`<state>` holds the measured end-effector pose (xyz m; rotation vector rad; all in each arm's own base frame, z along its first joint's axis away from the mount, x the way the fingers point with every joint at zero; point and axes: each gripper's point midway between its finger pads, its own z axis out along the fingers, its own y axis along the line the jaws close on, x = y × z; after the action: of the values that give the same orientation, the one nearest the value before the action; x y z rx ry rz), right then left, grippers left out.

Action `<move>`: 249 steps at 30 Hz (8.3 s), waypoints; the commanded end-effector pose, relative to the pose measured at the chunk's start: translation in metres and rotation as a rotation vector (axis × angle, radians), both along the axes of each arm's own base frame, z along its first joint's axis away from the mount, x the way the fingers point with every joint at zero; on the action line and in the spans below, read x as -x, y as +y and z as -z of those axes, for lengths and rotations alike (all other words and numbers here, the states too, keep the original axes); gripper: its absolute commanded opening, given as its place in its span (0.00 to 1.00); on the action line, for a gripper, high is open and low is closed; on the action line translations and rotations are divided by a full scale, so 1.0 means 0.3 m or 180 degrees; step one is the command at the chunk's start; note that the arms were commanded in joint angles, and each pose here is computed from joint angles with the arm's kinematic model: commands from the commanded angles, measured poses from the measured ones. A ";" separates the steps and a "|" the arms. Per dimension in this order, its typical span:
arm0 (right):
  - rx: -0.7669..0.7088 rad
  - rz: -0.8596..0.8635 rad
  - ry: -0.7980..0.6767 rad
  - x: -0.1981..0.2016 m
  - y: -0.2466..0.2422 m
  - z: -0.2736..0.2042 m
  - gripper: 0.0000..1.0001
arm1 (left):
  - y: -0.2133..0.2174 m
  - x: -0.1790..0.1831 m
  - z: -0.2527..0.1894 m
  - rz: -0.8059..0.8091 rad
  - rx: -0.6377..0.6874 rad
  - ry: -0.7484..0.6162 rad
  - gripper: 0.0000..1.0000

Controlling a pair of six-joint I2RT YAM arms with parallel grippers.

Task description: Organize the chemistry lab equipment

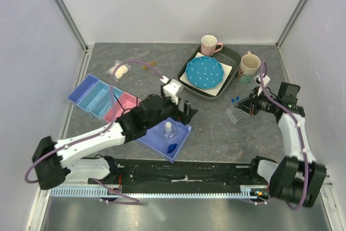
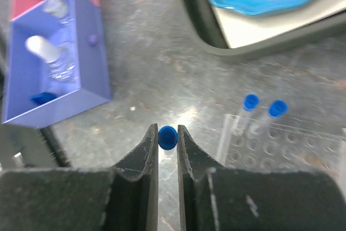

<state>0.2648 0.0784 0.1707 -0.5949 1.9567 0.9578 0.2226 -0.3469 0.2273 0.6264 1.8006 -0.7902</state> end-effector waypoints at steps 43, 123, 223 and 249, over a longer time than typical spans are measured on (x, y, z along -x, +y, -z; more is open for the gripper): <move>0.0733 0.1636 0.0155 -0.325 -0.226 0.212 0.18 | 0.531 0.031 -0.029 -0.0737 -0.0930 -0.0785 0.96; 0.1314 0.0173 -0.0379 -0.165 -0.256 -0.113 0.98 | 0.671 -0.708 -0.066 -0.1511 -0.0777 0.0654 0.99; 0.0934 -0.1322 -0.0536 -0.465 0.463 -0.027 0.98 | 1.513 -0.345 0.267 -0.2738 -0.2528 0.1546 0.02; 0.0901 -0.1278 -0.0551 -0.502 0.470 -0.027 0.98 | 1.546 -0.529 0.242 -0.3090 -0.2239 0.1620 0.60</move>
<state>0.4061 0.2116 0.1534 -1.2355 1.9473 0.8394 0.3676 0.1246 0.1188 0.0335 2.6286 0.4899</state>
